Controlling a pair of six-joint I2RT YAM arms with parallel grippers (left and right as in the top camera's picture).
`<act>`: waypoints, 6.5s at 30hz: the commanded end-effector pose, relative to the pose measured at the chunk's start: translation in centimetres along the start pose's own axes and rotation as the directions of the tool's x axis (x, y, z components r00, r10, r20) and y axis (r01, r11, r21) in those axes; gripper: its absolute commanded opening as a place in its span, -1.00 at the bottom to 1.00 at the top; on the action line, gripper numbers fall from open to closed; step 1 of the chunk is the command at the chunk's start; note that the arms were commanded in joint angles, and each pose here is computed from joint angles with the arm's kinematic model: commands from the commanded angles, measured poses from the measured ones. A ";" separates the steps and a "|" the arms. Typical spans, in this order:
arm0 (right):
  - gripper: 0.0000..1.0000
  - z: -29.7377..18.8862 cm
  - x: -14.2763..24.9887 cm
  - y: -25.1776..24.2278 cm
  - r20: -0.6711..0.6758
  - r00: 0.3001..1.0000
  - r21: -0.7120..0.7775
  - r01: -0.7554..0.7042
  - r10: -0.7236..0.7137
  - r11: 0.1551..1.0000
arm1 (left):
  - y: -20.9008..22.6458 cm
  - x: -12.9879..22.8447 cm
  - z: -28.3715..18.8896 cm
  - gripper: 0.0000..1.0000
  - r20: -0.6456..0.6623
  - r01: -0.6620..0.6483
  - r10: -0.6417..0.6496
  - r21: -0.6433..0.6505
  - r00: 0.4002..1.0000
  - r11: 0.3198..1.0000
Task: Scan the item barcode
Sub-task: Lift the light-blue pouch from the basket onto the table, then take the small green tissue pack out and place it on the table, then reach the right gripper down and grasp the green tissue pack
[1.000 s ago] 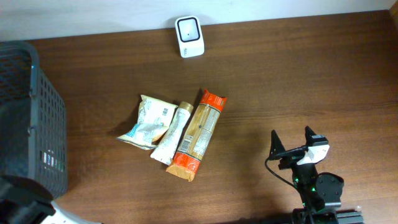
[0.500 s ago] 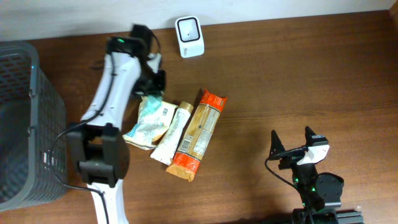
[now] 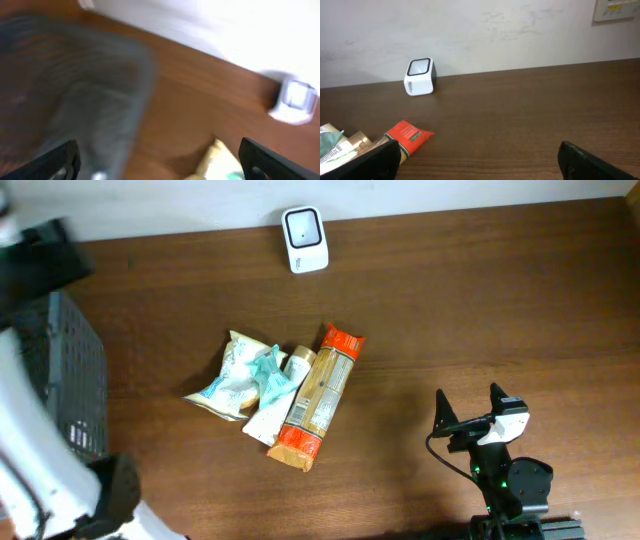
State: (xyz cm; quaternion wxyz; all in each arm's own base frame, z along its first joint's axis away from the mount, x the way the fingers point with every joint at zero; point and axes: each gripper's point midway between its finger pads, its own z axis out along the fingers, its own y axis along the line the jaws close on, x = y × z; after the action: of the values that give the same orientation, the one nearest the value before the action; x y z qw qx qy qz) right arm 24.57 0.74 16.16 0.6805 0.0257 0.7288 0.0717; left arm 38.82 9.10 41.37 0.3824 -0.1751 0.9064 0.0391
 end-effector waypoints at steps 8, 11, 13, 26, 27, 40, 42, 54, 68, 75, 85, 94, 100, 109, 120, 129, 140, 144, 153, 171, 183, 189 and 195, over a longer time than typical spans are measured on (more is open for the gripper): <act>0.97 0.0 0.3 -0.1 -0.003 1.000 0.001 0.000 0.000 1.000 | 22.8 16.5 13.0 0.98 -0.431 0.574 -0.624 -0.258 0.651 0.777; 0.97 0.0 0.3 -0.1 -0.003 1.000 0.001 0.000 0.000 1.000 | 21.3 22.6 17.7 0.90 -0.542 0.596 -0.587 -0.184 0.602 0.782; 0.97 0.0 0.3 -0.1 -0.003 1.000 0.001 0.000 0.000 1.000 | 19.9 24.0 19.1 0.84 -0.571 0.617 -0.559 -0.112 0.602 0.779; 0.97 0.0 0.3 -0.1 -0.003 1.000 0.001 0.000 0.000 1.000 | 16.6 28.5 21.1 -1.00 -0.663 0.515 -0.447 -0.108 0.601 0.851; 0.97 0.0 0.3 -0.1 -0.003 1.000 0.001 0.000 0.000 1.000 | 17.0 26.8 20.9 -1.00 -0.635 0.507 -0.446 -0.097 0.630 0.856; 0.97 0.0 0.3 -0.1 -0.003 1.000 0.001 0.000 0.000 1.000 | -9.8 5.0 2.6 -1.00 -0.129 -0.133 0.201 0.409 0.971 0.903; 0.97 0.0 0.3 -0.1 -0.003 1.000 0.001 0.000 0.000 1.000 | -18.3 10.0 4.8 -1.00 -0.187 -0.219 0.365 0.532 0.912 0.818; 0.97 0.0 0.3 -0.1 -0.003 1.000 0.001 0.000 0.000 1.000 | -38.3 35.1 10.1 0.32 -0.227 -0.369 0.761 0.768 0.608 0.524; 0.97 0.0 0.3 -0.1 -0.003 1.000 0.001 0.000 0.000 1.000 | 4.1 -0.5 6.6 0.99 -0.055 -0.126 0.127 0.024 0.990 0.992; 0.97 0.0 0.3 -0.1 -0.003 1.000 0.001 0.000 0.000 1.000 | 9.2 1.4 6.1 0.99 -0.134 -0.027 0.022 -0.033 0.991 0.999; 0.98 0.0 0.3 -0.1 -0.003 1.000 0.001 0.000 0.000 1.000 | 9.2 1.4 6.1 0.98 -0.134 -0.027 0.023 -0.033 0.991 0.999; 0.97 0.0 0.3 -0.1 -0.003 1.000 0.001 0.000 0.000 1.000 | 9.2 1.4 6.1 0.98 -0.134 -0.027 0.022 -0.033 0.991 0.999; 0.98 0.0 -0.1 0.1 0.011 1.000 -0.007 -0.001 0.001 1.000 | 9.2 1.4 6.1 0.98 -0.134 -0.027 0.022 -0.033 0.991 0.999; 0.97 -0.7 -2.5 3.9 0.014 1.000 -0.212 0.008 -0.005 0.977 | 9.2 1.4 6.1 0.98 -0.134 -0.027 0.022 -0.033 0.991 0.999; 0.97 6.4 -10.6 7.5 -0.483 0.873 -0.303 -0.238 0.066 0.923 | 9.2 1.4 6.1 0.98 -0.134 -0.027 0.022 -0.033 0.991 0.999; 0.82 8.8 -6.4 9.1 -0.741 0.663 -0.267 -0.433 0.103 0.861 | 9.2 1.4 6.1 0.98 -0.134 -0.027 0.022 -0.033 0.991 0.999; 0.10 6.0 12.6 12.7 -0.994 0.040 0.081 -0.304 0.097 0.949 | 9.2 1.7 6.1 0.98 -0.145 -0.026 0.021 -0.033 0.989 0.999; 0.14 6.1 12.7 12.3 -0.994 0.046 0.082 -0.283 0.099 0.955 | 9.2 1.7 6.1 0.98 -0.145 -0.026 0.021 -0.033 0.989 0.999; 0.34 4.2 14.4 11.6 -0.998 -0.001 0.063 -0.263 0.065 0.963 | 9.2 1.7 6.1 0.98 -0.145 -0.026 0.021 -0.033 0.989 0.999; 0.01 4.7 15.9 11.3 -0.990 0.034 0.121 -0.280 0.136 0.952 | 9.2 1.7 6.1 0.98 -0.145 -0.026 0.021 -0.033 0.989 0.999; -0.92 5.6 16.1 12.3 -0.998 0.022 0.043 -0.385 0.056 0.922 | 9.2 1.7 6.1 0.98 -0.145 -0.026 0.021 -0.033 0.989 0.999; -0.92 5.9 2.3 12.8 -0.892 0.435 -0.423 -0.710 -0.122 0.562 | 9.2 1.7 6.1 0.98 -0.145 -0.026 0.021 -0.033 0.989 0.999; -0.92 5.8 -4.3 14.1 -0.826 0.562 -0.538 -0.803 0.029 0.257 | 9.2 1.7 6.1 0.98 -0.145 -0.026 0.021 -0.033 0.989 0.999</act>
State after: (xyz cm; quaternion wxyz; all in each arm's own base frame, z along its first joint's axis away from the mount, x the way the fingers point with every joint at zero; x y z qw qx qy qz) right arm 29.52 13.71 17.11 0.1557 -0.1379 0.7977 0.5661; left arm 38.62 18.52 35.12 0.3079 -0.1816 0.9327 0.0477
